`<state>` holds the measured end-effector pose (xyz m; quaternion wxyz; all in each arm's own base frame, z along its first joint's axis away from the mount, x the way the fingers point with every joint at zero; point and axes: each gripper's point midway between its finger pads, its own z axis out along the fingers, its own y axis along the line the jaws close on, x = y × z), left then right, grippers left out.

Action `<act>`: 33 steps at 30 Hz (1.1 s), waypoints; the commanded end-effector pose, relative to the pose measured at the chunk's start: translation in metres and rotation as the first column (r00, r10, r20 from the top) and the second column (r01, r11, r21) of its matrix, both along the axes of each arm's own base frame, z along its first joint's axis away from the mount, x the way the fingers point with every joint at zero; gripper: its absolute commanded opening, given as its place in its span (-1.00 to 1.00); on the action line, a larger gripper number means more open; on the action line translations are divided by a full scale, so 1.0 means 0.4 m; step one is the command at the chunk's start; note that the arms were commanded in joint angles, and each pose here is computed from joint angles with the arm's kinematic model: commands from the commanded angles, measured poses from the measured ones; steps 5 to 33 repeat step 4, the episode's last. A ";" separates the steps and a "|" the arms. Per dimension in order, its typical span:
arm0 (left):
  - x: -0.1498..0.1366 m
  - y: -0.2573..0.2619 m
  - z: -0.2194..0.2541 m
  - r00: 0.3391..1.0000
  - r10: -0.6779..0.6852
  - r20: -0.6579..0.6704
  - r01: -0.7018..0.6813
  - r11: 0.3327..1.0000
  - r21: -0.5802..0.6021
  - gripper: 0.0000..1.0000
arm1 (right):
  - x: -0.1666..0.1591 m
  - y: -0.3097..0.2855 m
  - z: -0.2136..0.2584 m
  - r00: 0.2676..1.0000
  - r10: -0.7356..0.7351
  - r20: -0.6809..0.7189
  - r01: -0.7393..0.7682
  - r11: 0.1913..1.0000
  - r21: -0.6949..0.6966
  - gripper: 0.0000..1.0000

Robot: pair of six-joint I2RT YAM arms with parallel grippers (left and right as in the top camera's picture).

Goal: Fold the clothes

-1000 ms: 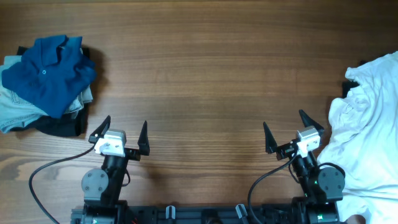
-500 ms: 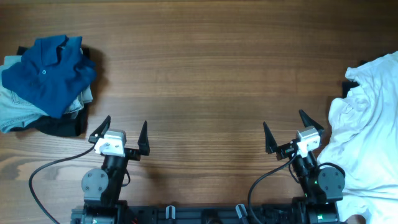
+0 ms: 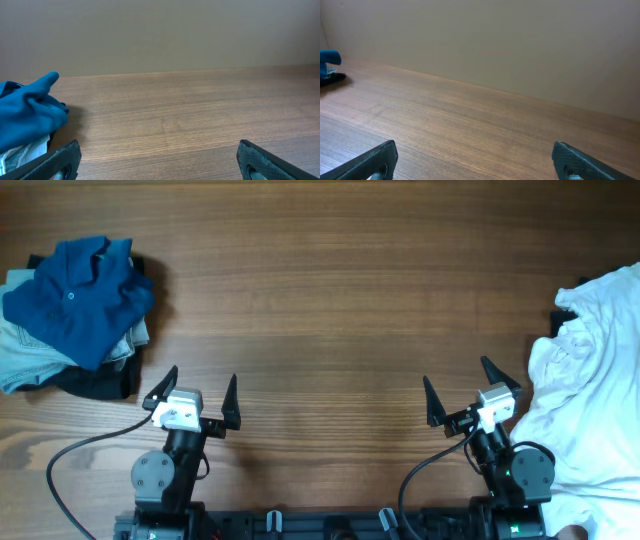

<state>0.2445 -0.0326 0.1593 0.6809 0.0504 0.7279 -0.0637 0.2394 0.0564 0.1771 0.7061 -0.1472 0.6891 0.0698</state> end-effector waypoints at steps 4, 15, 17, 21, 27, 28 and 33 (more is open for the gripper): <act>0.000 0.008 -0.002 1.000 0.016 -0.003 -0.016 1.000 -0.004 1.00 | -0.002 0.003 0.006 1.000 0.008 0.009 -0.009 1.000 0.007 0.99; 0.000 0.008 -0.002 1.000 0.016 -0.003 -0.016 1.000 -0.004 1.00 | -0.002 0.003 0.006 1.000 0.008 0.009 -0.009 1.000 0.007 0.99; 0.000 0.008 -0.002 1.000 0.016 -0.003 -0.016 1.000 -0.004 1.00 | -0.002 0.003 0.006 1.000 0.008 0.009 -0.009 1.000 0.007 0.99; 0.000 0.008 -0.002 1.000 0.016 -0.003 -0.016 1.000 -0.004 1.00 | -0.002 0.003 0.006 1.000 0.008 0.009 -0.009 1.000 0.007 0.99; 0.000 0.008 -0.002 1.000 0.016 -0.003 -0.016 1.000 -0.004 1.00 | -0.002 0.003 0.006 1.000 0.008 0.009 -0.009 1.000 0.007 0.99; 0.000 0.008 -0.002 1.000 0.016 -0.003 -0.016 1.000 -0.004 1.00 | -0.002 0.003 0.006 1.000 0.008 0.009 -0.009 1.000 0.007 0.99; 0.000 0.008 -0.002 1.000 0.016 -0.003 -0.016 1.000 -0.004 1.00 | -0.002 0.003 0.006 1.000 0.008 0.009 -0.009 1.000 0.007 0.99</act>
